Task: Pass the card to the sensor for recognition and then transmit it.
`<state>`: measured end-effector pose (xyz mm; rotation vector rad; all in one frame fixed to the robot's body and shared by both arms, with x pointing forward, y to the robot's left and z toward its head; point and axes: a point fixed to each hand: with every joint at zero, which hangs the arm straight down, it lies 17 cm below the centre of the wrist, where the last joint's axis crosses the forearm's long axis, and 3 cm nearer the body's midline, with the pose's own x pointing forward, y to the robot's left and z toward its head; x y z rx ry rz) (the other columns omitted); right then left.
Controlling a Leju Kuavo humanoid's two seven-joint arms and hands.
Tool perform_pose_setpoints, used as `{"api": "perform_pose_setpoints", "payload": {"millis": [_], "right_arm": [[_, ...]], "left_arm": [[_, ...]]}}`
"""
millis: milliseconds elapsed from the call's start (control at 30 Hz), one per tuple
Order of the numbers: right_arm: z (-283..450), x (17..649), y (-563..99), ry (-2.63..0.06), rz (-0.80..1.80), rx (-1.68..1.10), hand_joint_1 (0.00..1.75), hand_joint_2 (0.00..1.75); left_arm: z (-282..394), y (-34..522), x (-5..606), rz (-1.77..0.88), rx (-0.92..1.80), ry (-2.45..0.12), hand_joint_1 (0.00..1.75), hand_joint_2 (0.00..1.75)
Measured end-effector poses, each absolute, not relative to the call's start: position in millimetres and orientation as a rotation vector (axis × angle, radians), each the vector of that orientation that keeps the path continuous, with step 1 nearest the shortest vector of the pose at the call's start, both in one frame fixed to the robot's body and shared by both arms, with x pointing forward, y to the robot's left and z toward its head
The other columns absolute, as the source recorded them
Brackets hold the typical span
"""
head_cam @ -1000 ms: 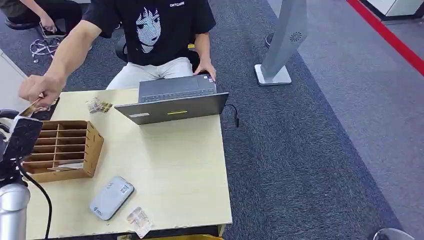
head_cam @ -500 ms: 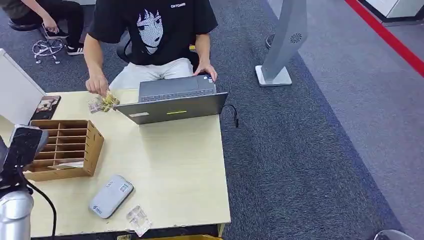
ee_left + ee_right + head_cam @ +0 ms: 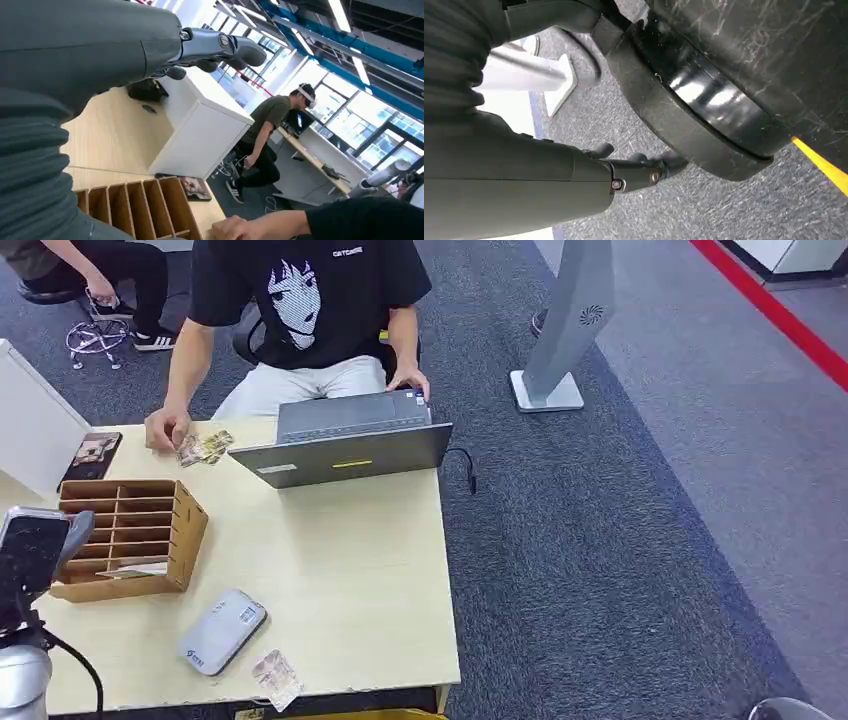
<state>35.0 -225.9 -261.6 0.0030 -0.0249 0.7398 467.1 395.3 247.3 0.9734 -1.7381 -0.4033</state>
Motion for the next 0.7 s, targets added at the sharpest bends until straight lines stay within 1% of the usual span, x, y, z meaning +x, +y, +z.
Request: {"api": "perform_pose_setpoints", "payload": {"millis": [167,333,500,700], "right_arm": [[-262.0,30.9,-228.0,-0.009,0.73,0.008,0.0,1.75],[-247.2,18.7,-239.1,-0.01,0.72,-0.099,0.0,1.75],[-233.2,31.2,-246.9,-0.064,0.675,-0.16,0.0,1.75],[-225.4,35.1,-253.7,-0.086,0.64,-0.185,0.0,1.75]], "left_arm": [[255.4,385.4,455.7,-0.44,0.969,-1.767,0.0,1.75],[265.4,366.7,428.3,-0.526,0.954,-1.804,0.0,1.75],[267.0,354.1,397.2,-0.636,0.956,-1.814,0.0,1.75],[262.6,347.7,377.1,-0.703,0.944,-1.807,0.0,1.75]]}}
